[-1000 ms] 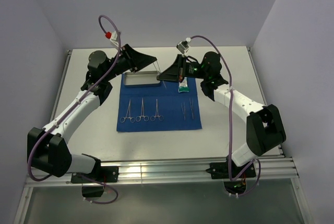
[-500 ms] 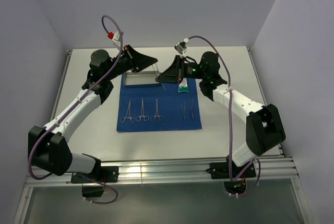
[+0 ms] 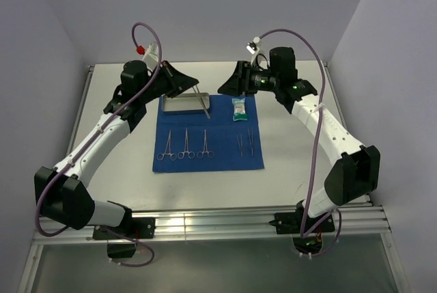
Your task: Open and lay out the surgical kit
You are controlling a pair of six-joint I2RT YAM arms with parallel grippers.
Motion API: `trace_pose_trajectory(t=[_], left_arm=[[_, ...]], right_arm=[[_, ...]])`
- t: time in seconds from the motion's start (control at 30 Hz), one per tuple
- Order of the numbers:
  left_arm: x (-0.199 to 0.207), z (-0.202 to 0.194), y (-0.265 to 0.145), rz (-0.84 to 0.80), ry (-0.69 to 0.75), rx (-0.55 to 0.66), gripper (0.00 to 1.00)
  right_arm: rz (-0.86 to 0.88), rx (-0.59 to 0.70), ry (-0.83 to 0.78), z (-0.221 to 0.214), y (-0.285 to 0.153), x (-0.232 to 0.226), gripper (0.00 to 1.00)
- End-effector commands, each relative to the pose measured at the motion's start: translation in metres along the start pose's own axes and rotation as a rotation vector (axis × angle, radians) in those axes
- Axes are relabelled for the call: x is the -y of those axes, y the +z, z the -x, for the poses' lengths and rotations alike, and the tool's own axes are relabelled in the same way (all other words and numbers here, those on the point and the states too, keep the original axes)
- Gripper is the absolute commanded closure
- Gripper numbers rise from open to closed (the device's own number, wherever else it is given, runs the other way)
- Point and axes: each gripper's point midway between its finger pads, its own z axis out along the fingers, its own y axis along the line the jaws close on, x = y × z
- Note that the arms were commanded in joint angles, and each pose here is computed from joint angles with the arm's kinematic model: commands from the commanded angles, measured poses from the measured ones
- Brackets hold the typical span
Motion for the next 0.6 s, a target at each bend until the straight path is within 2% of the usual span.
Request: trace_pose_trajectory(t=[0.0,0.07,0.13,0.23,0.37,0.57], left_arm=[[-0.005,0.011,0.001,0.105,0.036,0.026,1.0],[-0.025,0.001,0.003,0.206,0.015,-0.006,1.0],[-0.037,-0.007,0.007,0.259,-0.015,-0.048,1.0],[-0.039,-0.015,0.012,0.24,-0.058,-0.072,1.0],[-0.04,-0.024,0.015,0.232,-0.085,-0.097,1.0],[-0.038,-0.034,0.021,0.201,-0.107,-0.14,1.0]], right_arm=[[-0.122,-0.07,-0.191,-0.011,-0.019,-0.001,0.35],[-0.131,-0.101,-0.227,-0.022,-0.018,-0.004,0.4],[-0.148,-0.138,-0.246,-0.034,-0.013,-0.001,0.41],[-0.13,-0.2,-0.221,-0.054,-0.005,-0.002,0.47],[-0.077,-0.195,-0.209,-0.059,0.002,-0.012,0.52],[-0.046,-0.22,-0.183,-0.067,0.014,-0.021,0.53]])
